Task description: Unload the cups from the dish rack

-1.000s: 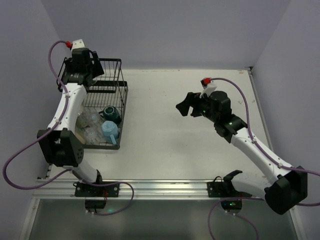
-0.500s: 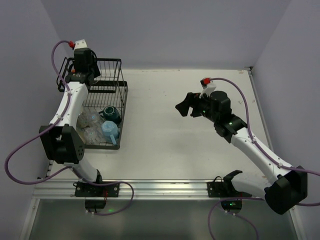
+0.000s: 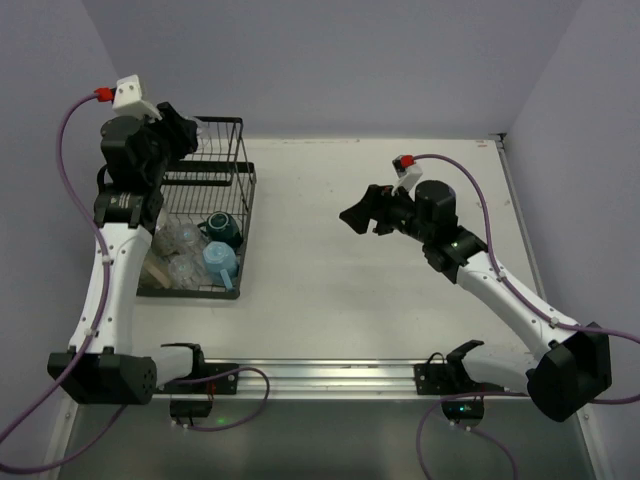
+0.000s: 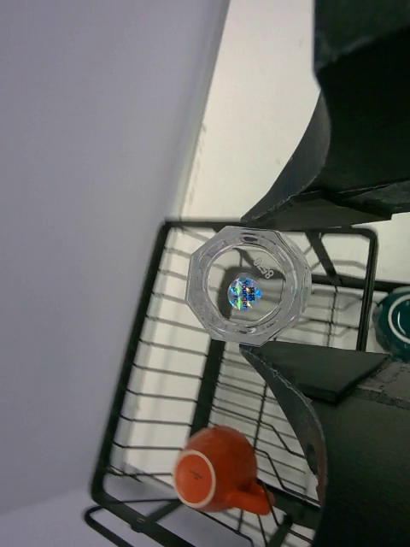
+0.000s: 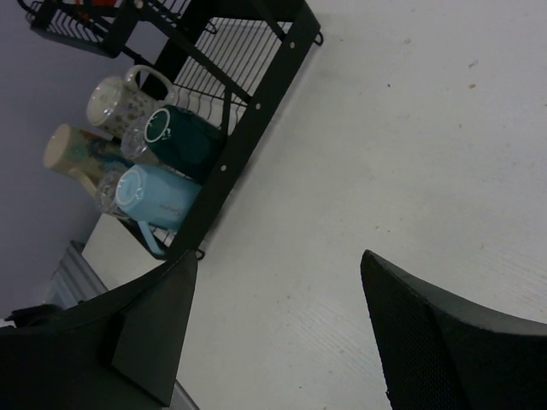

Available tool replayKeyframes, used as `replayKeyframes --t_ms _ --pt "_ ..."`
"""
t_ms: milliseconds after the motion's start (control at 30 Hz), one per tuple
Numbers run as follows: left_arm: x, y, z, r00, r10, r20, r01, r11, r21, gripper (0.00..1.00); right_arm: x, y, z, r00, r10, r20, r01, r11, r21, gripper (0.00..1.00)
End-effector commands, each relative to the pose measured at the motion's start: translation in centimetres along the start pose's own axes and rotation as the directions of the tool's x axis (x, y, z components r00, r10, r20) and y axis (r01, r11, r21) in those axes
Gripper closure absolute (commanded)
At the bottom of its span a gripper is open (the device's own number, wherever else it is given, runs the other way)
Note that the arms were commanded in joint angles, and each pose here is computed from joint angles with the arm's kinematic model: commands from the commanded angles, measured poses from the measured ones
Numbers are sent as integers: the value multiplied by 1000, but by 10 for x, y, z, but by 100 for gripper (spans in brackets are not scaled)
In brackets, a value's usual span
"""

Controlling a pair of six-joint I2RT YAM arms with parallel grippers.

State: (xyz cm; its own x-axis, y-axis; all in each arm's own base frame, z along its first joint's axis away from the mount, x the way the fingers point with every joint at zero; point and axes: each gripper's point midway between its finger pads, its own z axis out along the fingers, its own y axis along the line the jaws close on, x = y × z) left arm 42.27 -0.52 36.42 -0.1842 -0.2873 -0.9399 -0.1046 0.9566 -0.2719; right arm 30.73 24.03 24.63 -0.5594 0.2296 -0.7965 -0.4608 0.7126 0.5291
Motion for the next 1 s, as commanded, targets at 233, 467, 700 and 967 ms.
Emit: replayKeyframes --t_ms 233,467,700,967 --pt "-14 -144 -129 977 -213 5 147 691 708 79 -52 109 -51 981 94 167 -10 895 -447 21" --pt "15 -206 -179 941 -298 -161 269 369 890 79 -75 154 -95 957 160 244 34 770 -637 25" --pt "25 -228 -189 922 -309 -232 317 262 912 79 -77 165 -106 955 170 241 34 749 -661 25" --pt "47 -256 -201 913 -276 -300 359 193 913 79 -79 171 -103 960 159 230 40 737 -675 28"
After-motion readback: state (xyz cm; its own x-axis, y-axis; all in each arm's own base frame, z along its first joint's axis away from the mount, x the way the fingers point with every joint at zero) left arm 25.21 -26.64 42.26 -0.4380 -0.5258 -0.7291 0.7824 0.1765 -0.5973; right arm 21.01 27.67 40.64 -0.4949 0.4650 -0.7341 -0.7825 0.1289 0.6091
